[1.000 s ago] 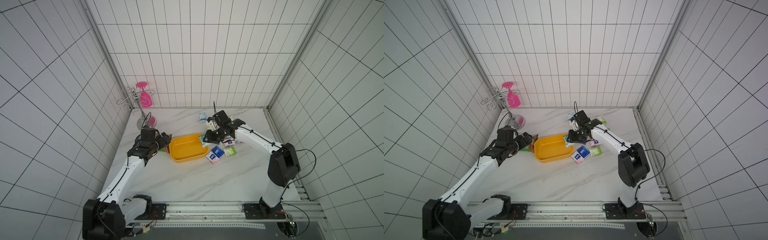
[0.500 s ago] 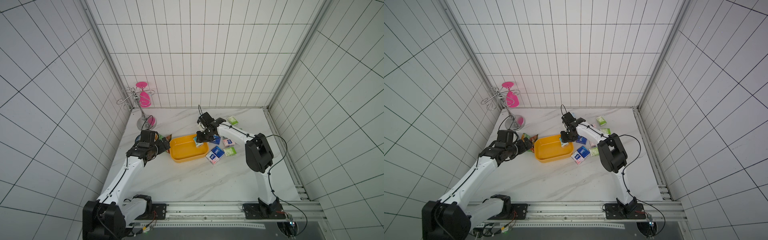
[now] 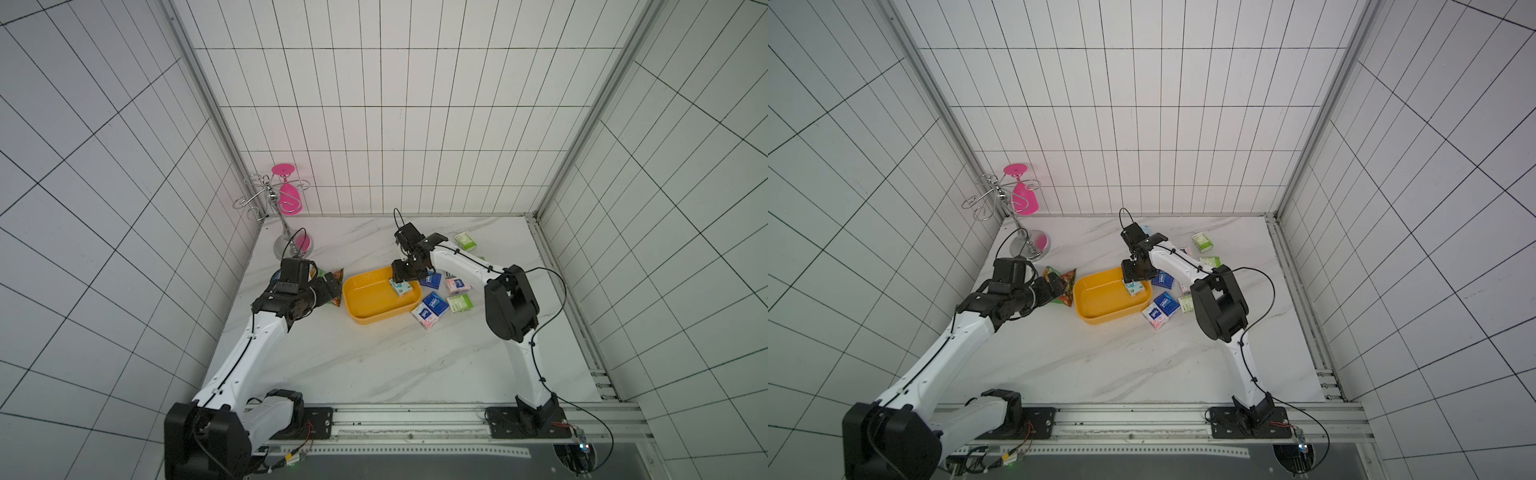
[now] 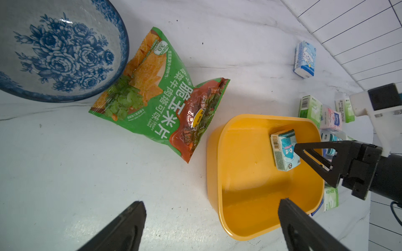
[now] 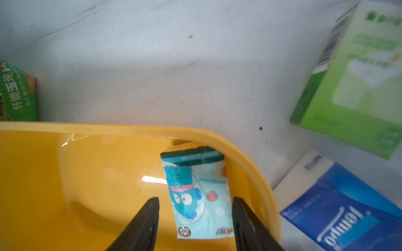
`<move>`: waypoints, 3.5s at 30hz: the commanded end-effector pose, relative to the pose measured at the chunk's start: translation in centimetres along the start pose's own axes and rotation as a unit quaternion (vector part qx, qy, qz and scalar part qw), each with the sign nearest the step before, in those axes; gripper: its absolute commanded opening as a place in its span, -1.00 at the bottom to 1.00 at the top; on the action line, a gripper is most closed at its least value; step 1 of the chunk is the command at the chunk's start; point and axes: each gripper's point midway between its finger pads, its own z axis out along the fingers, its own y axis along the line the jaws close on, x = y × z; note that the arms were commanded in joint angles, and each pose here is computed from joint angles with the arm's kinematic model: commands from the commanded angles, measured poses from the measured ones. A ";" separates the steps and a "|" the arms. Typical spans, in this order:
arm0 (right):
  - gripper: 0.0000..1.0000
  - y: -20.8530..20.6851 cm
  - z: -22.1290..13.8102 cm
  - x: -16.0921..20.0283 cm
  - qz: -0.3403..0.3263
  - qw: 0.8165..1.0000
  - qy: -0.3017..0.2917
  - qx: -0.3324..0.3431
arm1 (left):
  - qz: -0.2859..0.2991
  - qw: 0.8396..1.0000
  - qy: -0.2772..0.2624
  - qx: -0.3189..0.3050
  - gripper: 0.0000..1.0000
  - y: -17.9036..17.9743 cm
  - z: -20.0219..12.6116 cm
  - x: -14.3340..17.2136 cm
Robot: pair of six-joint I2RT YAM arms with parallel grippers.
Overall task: Put the pocket tissues into the storage box
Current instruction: Place the pocket tissues in the storage box, then pick up the pocket tissues from the center of the board.
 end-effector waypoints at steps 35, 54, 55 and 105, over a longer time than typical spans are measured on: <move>0.49 -15.1 -7.7 10.4 0.545 0.833 -0.002 0.091 | 0.077 0.995 0.025 0.057 0.96 -3.4 -0.7 -1.0; 0.48 -17.4 -5.3 12.6 0.624 0.776 -0.017 0.087 | 0.075 0.996 0.036 0.042 0.96 -3.1 0.1 -1.0; 0.48 -17.5 -4.9 12.7 0.624 0.776 -0.011 0.087 | 0.074 0.996 0.039 0.039 0.96 -3.0 0.4 -1.0; -0.06 -14.7 -11.8 9.8 0.290 0.950 -0.053 0.106 | 0.024 0.997 0.058 0.054 0.96 -2.1 1.8 0.2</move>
